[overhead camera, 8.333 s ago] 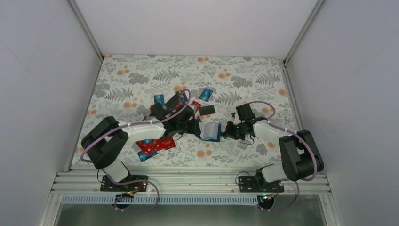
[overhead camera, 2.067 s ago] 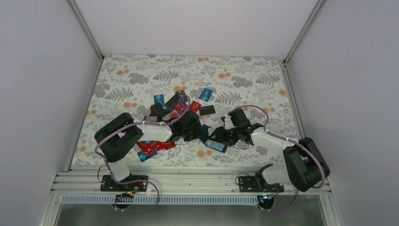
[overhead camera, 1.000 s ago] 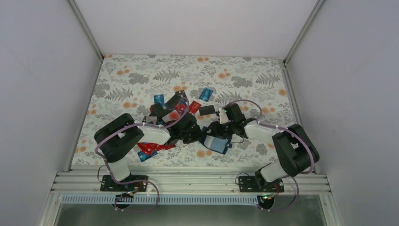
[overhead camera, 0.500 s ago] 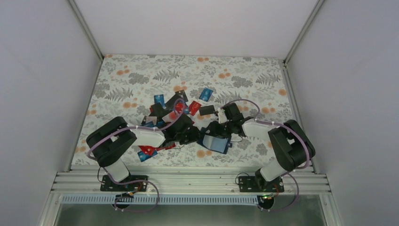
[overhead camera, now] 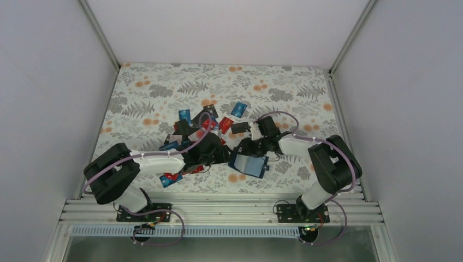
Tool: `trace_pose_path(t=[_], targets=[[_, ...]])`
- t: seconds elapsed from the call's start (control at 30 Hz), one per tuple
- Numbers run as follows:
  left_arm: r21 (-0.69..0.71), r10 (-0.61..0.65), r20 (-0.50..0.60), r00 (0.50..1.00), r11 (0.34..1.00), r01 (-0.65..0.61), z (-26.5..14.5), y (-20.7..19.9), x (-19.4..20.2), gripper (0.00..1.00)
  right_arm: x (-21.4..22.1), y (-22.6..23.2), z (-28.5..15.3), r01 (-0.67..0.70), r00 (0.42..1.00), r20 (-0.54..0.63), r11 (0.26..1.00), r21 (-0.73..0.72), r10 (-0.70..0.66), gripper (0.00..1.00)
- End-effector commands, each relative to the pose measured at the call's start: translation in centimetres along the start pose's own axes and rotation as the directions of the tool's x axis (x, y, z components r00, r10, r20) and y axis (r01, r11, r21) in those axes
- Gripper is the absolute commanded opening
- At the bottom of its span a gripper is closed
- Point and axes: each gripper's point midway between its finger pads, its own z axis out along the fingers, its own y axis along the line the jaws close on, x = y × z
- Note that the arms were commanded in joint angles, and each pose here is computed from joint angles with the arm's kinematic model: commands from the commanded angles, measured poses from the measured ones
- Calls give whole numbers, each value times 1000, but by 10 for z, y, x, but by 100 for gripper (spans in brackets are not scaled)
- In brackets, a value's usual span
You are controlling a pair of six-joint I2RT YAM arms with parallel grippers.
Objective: Put the credit cards into the card holder
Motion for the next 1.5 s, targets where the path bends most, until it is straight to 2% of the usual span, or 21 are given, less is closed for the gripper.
trace_pose_path(t=[0.0,0.17,0.4,0.77,0.9,1.07,1.47], targets=[[-86,148,50,988,986,-144,-8,5,-7,54,-7,9,-2,62,998,-2,998,-2,-62,46],[-86,274,82,958,960,-267,-15,-5,-10,54,-7,14,-11,76,997,5,997,6,-76,46],[7,344,48,938,939,-345,-6,-16,2,52,2,13,-21,64,998,17,998,18,-64,46],[24,359,2,934,933,-358,13,-15,12,38,11,9,-15,37,999,13,999,-16,-37,46],[36,357,-9,934,934,-357,16,-15,15,36,7,10,-12,42,999,16,999,-17,-41,46],[43,357,-32,933,933,-356,23,-15,19,28,-5,17,-8,60,998,18,998,-27,-59,46],[149,340,-81,937,934,-326,36,-26,26,22,-18,11,0,89,996,9,996,8,-89,45]])
